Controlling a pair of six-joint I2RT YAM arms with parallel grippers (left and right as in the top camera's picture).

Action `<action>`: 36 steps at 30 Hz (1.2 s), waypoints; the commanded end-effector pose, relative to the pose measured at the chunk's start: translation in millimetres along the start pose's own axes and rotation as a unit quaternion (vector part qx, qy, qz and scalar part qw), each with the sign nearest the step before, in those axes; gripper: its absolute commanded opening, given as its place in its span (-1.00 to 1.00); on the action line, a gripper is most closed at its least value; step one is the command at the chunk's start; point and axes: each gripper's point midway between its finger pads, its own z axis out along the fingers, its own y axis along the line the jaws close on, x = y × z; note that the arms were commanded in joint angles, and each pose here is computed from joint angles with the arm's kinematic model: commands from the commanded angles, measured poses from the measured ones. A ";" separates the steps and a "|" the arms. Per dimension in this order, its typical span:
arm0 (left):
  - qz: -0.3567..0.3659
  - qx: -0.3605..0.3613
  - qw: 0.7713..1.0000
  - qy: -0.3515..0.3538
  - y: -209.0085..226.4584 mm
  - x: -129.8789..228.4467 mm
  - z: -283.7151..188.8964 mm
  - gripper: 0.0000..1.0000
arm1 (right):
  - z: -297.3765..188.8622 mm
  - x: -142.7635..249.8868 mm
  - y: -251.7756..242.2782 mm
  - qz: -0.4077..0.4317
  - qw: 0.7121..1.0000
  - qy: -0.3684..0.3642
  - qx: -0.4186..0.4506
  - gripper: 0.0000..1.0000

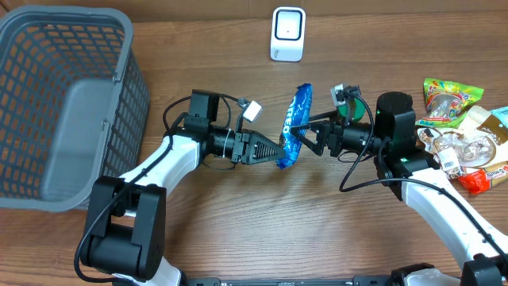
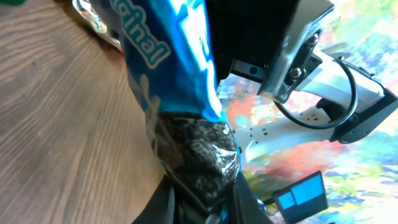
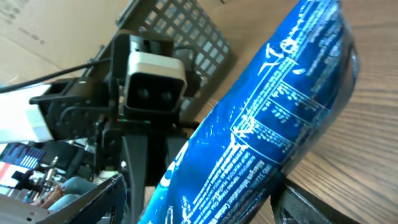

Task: Scan the item barcode
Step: 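Close the right gripper on the pack's right end beside the left gripper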

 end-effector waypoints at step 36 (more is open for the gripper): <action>0.047 0.029 0.998 0.020 -39.3 -1.1 12.3 -0.92 | -13.2 -4.9 0.5 0.023 0.999 0.001 -0.041 -0.75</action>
